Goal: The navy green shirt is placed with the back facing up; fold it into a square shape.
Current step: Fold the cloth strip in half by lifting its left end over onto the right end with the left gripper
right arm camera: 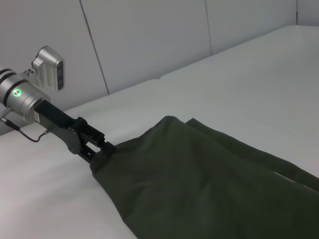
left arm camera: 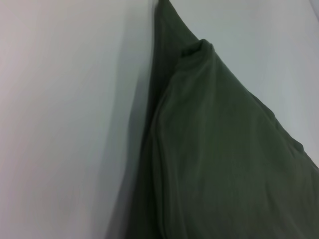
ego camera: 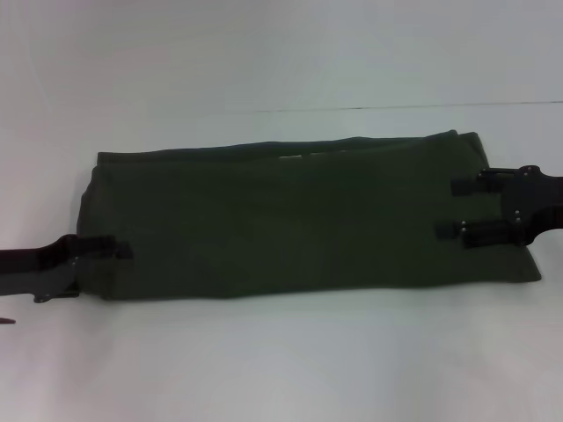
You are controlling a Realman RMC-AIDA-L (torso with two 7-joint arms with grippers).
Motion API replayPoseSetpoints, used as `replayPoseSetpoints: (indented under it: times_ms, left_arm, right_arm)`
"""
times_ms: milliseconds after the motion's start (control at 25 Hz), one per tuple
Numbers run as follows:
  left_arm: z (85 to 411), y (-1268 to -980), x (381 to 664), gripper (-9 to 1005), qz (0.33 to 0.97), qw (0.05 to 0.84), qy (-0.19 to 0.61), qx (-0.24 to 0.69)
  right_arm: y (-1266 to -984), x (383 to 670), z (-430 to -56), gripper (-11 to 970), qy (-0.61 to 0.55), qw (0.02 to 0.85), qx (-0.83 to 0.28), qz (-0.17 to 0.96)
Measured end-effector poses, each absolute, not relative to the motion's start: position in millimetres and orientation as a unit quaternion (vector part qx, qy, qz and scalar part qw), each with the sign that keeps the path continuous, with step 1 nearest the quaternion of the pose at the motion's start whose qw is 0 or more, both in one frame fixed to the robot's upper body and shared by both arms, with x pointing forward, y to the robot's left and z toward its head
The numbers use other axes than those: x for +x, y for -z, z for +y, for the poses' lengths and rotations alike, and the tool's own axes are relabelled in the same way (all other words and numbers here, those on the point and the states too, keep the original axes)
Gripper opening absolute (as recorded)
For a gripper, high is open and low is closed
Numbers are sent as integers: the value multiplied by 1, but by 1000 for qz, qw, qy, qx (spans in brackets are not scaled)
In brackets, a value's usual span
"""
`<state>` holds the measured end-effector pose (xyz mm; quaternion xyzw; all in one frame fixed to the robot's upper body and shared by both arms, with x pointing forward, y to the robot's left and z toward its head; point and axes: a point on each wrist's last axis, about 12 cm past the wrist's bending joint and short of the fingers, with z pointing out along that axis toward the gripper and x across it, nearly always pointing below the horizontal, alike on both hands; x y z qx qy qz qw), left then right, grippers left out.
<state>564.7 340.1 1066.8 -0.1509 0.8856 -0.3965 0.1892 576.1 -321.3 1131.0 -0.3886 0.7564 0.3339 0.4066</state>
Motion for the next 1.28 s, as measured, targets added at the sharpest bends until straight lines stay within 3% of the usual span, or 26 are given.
replayPoseSetpoints:
  times_ms: [840,1160,1280]
  left_arm:
    - [337,-1067,567,778,889,184,395,-144]
    - [335,-1067,566,571,888,183,396,-144]
    - [335,-1067,566,540,889,182,396,-144]
  right_arm:
    - [-1130,576,-320,925,-336,406,-388,756]
    - [-1130,576,-320,925,-335,406,-389,756]
    - [-1130,576,-320,925,-336,406,-389,756]
